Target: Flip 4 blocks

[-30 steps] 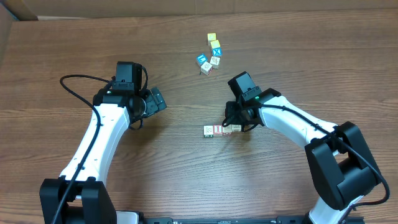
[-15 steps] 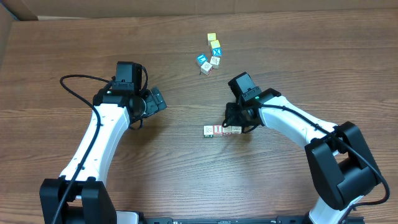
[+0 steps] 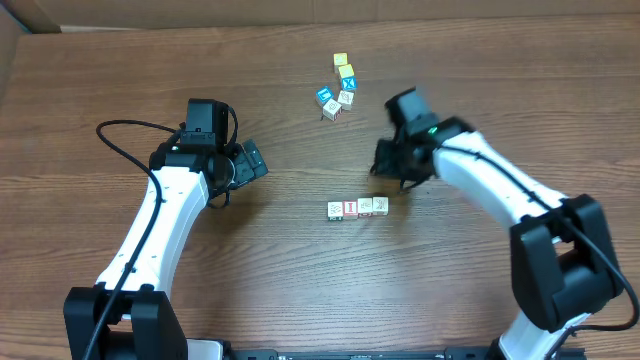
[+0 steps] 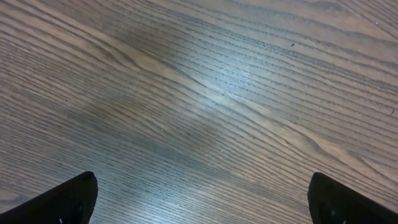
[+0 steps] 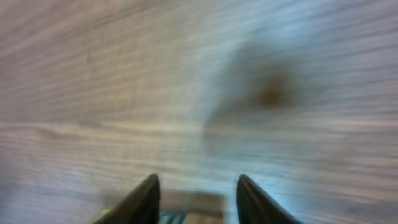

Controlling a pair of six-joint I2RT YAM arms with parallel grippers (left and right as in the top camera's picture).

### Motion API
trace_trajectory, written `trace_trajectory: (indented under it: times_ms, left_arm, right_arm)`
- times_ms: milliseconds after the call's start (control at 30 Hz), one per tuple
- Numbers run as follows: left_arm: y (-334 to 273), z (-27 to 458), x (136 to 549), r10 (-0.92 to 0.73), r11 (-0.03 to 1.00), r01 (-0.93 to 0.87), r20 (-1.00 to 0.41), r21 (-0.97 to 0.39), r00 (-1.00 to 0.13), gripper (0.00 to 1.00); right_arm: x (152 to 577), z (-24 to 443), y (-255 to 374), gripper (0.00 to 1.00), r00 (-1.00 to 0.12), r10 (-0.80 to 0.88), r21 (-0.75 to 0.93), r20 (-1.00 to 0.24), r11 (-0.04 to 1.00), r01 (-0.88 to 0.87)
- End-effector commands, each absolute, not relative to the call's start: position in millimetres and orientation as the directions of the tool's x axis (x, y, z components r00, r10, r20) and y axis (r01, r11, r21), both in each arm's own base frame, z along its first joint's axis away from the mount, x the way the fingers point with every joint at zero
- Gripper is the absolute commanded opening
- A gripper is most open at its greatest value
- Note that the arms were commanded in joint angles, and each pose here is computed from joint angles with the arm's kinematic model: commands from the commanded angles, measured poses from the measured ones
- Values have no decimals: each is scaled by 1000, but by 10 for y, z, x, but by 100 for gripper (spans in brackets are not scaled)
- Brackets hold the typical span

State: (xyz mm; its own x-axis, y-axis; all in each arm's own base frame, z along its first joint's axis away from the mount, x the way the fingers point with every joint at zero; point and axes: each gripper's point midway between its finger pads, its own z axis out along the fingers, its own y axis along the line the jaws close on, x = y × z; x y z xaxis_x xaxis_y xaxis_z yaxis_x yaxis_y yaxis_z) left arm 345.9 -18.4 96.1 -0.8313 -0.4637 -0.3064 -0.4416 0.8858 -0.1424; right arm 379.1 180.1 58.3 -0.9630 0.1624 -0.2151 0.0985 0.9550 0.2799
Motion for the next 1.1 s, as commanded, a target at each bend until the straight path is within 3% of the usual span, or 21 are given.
trace_trajectory:
  times_ms: [0, 167, 300, 767, 1067]
  left_arm:
    - [-159, 997, 3486, -470, 882, -450, -320, -141, -822, 100]
    - [-159, 997, 3486, -470, 882, -450, -320, -141, -822, 100]
    - [-159, 997, 3486, -470, 882, -450, -320, -141, -822, 100]
    - [-223, 1064, 3649, -473, 881, -428, -362, -202, -803, 100]
    - [-847, 1003, 3437, -417, 857, -328, -159, -398, -895, 100]
  right_arm:
    - [3963, 744, 1539, 58, -947, 214, 284, -241, 948, 142]
    - [3800, 659, 1177, 74, -969, 183, 217, -164, 965, 145]
    - [3632, 616, 1021, 100, -974, 210, 184, -87, 964, 191]
    - [3585, 608, 986, 100, -974, 216, 175, -66, 964, 202]
    - [3585, 608, 986, 100, -974, 216, 175, -66, 964, 202]
